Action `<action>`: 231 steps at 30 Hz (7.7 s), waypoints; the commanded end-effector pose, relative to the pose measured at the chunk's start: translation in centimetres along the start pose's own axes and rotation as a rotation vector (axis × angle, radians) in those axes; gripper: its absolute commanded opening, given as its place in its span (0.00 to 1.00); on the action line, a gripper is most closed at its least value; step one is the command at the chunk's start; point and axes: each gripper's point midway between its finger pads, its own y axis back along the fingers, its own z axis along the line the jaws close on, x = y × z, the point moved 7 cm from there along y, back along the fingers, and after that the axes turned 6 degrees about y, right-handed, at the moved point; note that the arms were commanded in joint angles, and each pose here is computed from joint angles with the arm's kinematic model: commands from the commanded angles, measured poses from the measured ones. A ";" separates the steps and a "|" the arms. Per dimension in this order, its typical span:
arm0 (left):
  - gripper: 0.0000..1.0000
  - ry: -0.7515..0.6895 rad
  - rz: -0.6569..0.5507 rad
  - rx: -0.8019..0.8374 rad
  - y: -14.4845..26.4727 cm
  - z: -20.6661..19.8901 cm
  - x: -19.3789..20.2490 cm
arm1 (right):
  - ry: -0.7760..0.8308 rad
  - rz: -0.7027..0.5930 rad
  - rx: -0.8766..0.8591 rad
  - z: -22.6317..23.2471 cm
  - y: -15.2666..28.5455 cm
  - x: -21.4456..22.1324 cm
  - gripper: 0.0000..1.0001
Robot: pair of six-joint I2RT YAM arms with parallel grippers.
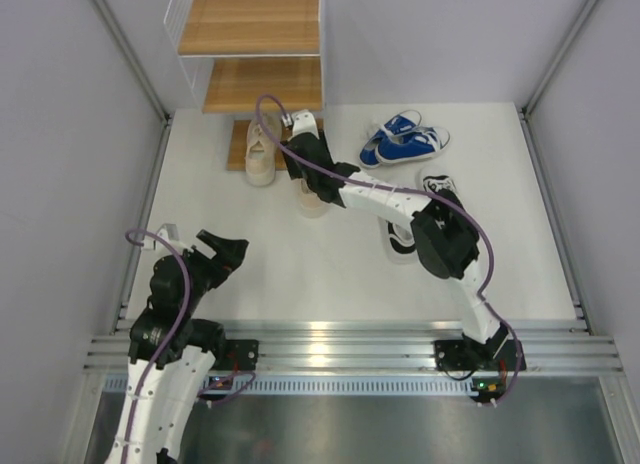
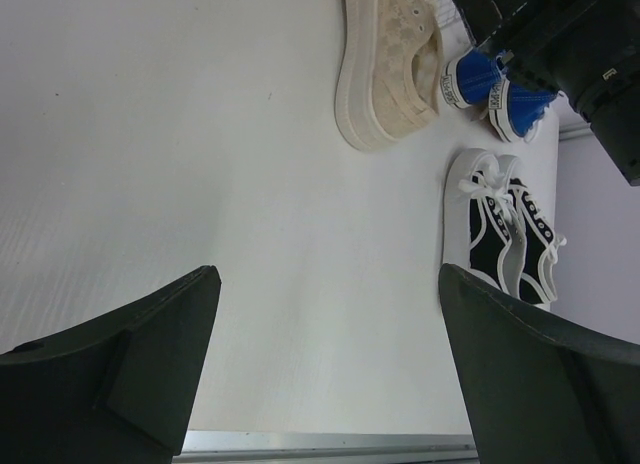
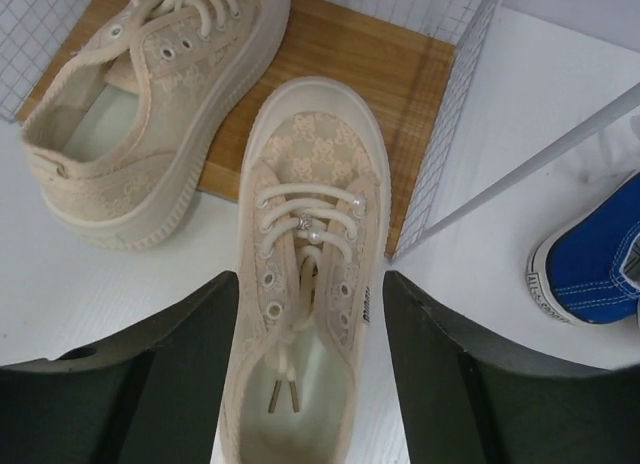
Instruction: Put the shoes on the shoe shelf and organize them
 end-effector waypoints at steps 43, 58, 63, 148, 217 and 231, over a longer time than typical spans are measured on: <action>0.96 -0.038 -0.049 0.079 1.4 -1.6 -1.2 | 1.059 -0.040 -1.079 -1.5 1.6 5.6 0.54; 0.96 -0.039 -0.057 0.077 1.4 -1.7 -1.3 | 1.014 -0.157 -0.859 -1.4 -1.0 -0.1 0.21; 0.96 -0.042 -0.058 0.078 1.5 -1.7 -1.3 | 1.030 -0.182 -0.782 -1.3 -2.2 -1.0 0.19; 0.94 -0.020 0.271 0.114 -2.8 -4.3 0.6 | 0.660 0.001 -1.122 -11.2 18.5 1.2 0.82; 0.00 -0.785 0.178 0.290 -8.4 -18.7 11.8 | -0.115 0.169 -0.343 -28.8 24.5 11.9 0.75; 0.00 -0.643 -0.121 0.131 -4.3 -18.0 -3.3 | -0.129 0.165 -0.362 -28.8 24.1 11.6 0.73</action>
